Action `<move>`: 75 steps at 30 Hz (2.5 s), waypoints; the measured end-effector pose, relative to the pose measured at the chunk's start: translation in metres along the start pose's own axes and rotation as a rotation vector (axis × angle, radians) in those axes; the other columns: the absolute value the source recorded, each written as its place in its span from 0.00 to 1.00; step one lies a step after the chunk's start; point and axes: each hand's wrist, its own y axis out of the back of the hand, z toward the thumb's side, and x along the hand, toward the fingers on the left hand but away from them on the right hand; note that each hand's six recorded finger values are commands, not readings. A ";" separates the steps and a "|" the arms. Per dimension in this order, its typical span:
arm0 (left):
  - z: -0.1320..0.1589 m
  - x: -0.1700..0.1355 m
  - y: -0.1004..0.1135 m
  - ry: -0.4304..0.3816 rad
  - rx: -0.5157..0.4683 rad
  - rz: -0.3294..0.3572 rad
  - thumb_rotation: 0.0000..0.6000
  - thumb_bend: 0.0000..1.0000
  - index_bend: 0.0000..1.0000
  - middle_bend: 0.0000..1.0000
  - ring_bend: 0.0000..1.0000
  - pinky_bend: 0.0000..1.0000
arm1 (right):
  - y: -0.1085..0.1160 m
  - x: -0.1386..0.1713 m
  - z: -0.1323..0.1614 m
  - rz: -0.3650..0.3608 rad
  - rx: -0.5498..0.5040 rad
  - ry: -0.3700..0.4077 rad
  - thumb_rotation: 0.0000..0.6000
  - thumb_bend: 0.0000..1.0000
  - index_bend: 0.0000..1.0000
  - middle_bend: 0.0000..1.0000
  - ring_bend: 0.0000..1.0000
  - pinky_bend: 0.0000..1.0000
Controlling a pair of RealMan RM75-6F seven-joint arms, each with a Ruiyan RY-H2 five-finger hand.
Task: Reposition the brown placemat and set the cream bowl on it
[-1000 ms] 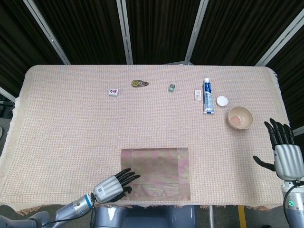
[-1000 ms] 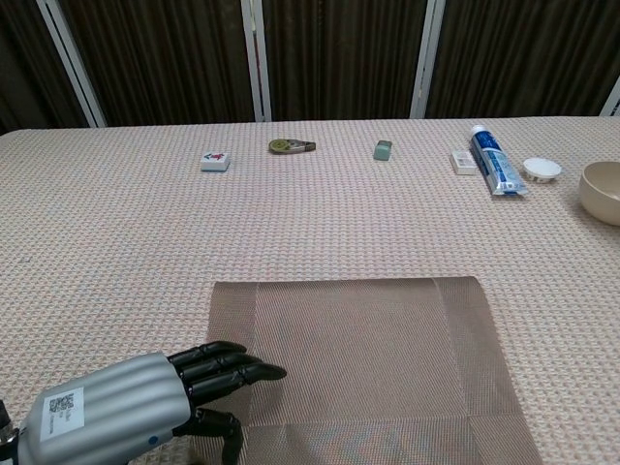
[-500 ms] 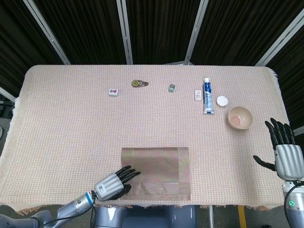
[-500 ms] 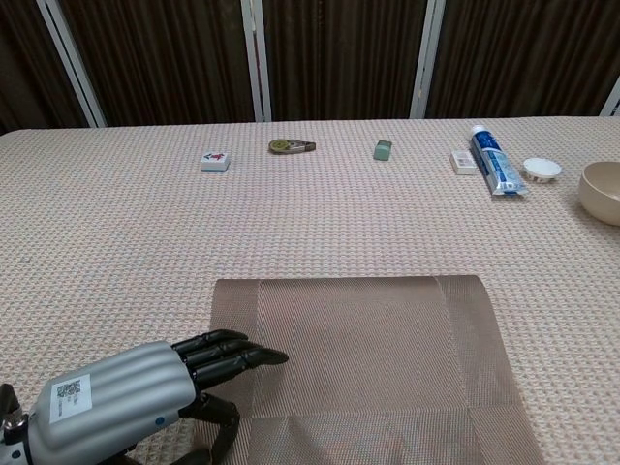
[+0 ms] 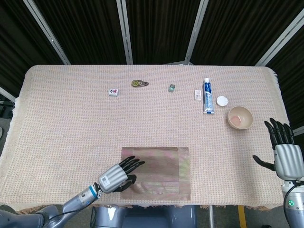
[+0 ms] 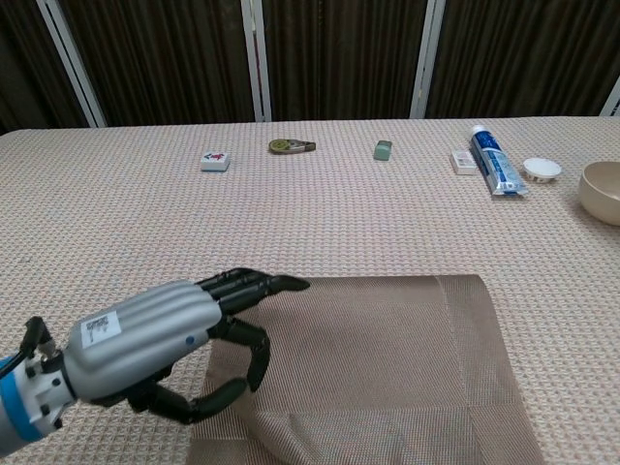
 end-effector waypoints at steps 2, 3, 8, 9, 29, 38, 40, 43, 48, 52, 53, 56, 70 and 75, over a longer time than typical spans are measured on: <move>-0.002 0.014 0.014 0.029 -0.049 0.037 1.00 0.52 0.67 0.00 0.00 0.00 | -0.001 0.000 0.001 0.001 0.002 0.004 1.00 0.00 0.03 0.00 0.00 0.00; -0.004 0.020 0.021 0.043 -0.066 0.054 1.00 0.52 0.67 0.00 0.00 0.00 | -0.001 0.000 0.002 0.002 0.003 0.006 1.00 0.00 0.03 0.00 0.00 0.00; -0.021 0.052 0.066 0.132 -0.135 0.161 1.00 0.53 0.68 0.00 0.00 0.00 | -0.001 0.001 0.003 0.002 0.002 0.009 1.00 0.00 0.03 0.00 0.00 0.00; -0.025 0.056 0.074 0.146 -0.139 0.179 1.00 0.53 0.68 0.00 0.00 0.00 | 0.000 0.001 0.003 0.001 0.002 0.009 1.00 0.00 0.03 0.00 0.00 0.00; -0.171 -0.013 0.143 0.575 -0.056 0.285 1.00 0.50 0.60 0.00 0.00 0.00 | -0.004 0.000 0.002 0.013 0.011 0.001 1.00 0.00 0.03 0.00 0.00 0.00; -0.197 -0.064 0.139 0.669 -0.033 0.277 1.00 0.00 0.00 0.00 0.00 0.00 | -0.007 0.000 0.004 0.024 0.019 0.006 1.00 0.00 0.03 0.00 0.00 0.00; -0.198 -0.071 0.145 0.672 -0.025 0.296 1.00 0.00 0.00 0.00 0.00 0.00 | -0.009 0.000 0.005 0.027 0.021 0.007 1.00 0.00 0.03 0.00 0.00 0.00; -0.199 -0.080 0.155 0.670 -0.009 0.327 1.00 0.00 0.00 0.00 0.00 0.00 | -0.010 0.001 0.006 0.030 0.023 0.009 1.00 0.00 0.03 0.00 0.00 0.00; -0.195 -0.089 0.169 0.659 0.007 0.363 1.00 0.00 0.00 0.00 0.00 0.00 | -0.012 0.001 0.007 0.033 0.030 0.014 1.00 0.00 0.03 0.00 0.00 0.00; -0.186 -0.098 0.180 0.648 0.038 0.379 1.00 0.00 0.00 0.00 0.00 0.00 | -0.016 0.003 0.008 0.045 0.040 0.020 1.00 0.00 0.03 0.00 0.00 0.00; -0.184 -0.100 0.182 0.648 0.052 0.380 1.00 0.00 0.00 0.00 0.00 0.00 | -0.017 0.003 0.009 0.050 0.044 0.023 1.00 0.00 0.03 0.00 0.00 0.00; -0.174 -0.107 0.187 0.655 0.109 0.381 1.00 0.00 0.00 0.00 0.00 0.00 | -0.026 0.003 0.014 0.080 0.064 0.044 1.00 0.00 0.03 0.00 0.00 0.00; -0.108 -0.170 0.198 0.819 0.214 0.392 1.00 0.00 0.00 0.00 0.00 0.00 | -0.084 -0.018 0.084 0.276 0.152 0.304 1.00 0.00 0.15 0.00 0.00 0.00; -0.104 -0.185 0.200 0.838 0.221 0.404 1.00 0.00 0.00 0.00 0.00 0.00 | -0.101 -0.038 0.112 0.306 0.215 0.412 1.00 0.00 0.21 0.00 0.00 0.00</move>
